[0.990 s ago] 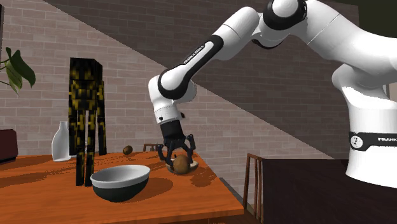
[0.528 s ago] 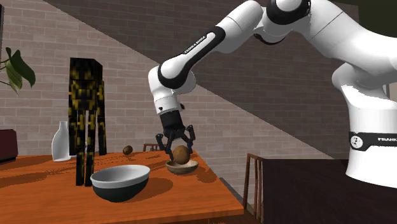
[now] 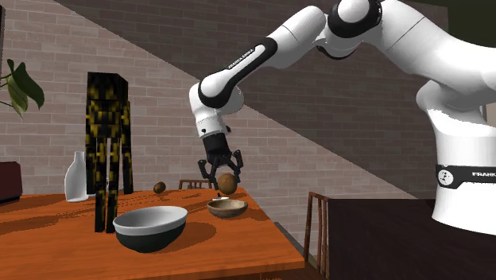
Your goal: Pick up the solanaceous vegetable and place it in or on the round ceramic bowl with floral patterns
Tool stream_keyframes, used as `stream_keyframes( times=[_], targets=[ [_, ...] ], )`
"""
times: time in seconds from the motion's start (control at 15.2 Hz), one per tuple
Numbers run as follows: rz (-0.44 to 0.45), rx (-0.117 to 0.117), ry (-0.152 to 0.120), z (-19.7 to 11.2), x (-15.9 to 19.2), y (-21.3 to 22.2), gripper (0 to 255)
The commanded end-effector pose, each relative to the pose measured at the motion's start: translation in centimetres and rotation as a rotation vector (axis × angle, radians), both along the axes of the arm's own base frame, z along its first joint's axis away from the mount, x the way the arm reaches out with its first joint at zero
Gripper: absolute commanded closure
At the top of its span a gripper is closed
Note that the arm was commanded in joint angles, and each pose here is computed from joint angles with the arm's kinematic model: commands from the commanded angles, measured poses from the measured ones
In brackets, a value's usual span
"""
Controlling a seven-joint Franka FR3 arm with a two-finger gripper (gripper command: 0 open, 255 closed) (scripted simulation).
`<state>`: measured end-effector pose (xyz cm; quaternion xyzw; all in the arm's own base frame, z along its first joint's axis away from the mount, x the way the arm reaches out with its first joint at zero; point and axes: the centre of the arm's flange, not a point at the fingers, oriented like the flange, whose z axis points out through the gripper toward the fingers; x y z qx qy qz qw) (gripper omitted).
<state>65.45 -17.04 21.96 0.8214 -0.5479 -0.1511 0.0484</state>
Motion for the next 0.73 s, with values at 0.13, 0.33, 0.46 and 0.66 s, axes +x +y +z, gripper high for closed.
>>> stream_keyframes(
  times=[0.13, 0.33, 0.46, 0.66],
  targets=[
    [0.001, 0.000, 0.001, -0.2, 0.4, -5.1, 255],
    [0.001, 0.000, 0.001, -0.1, 0.7, -9.0, 255],
    [0.001, 0.000, 0.001, -0.1, 0.9, -11.7, 255],
    [0.001, 0.000, 0.001, 0.0, 1.3, -15.6, 255]
  ],
)
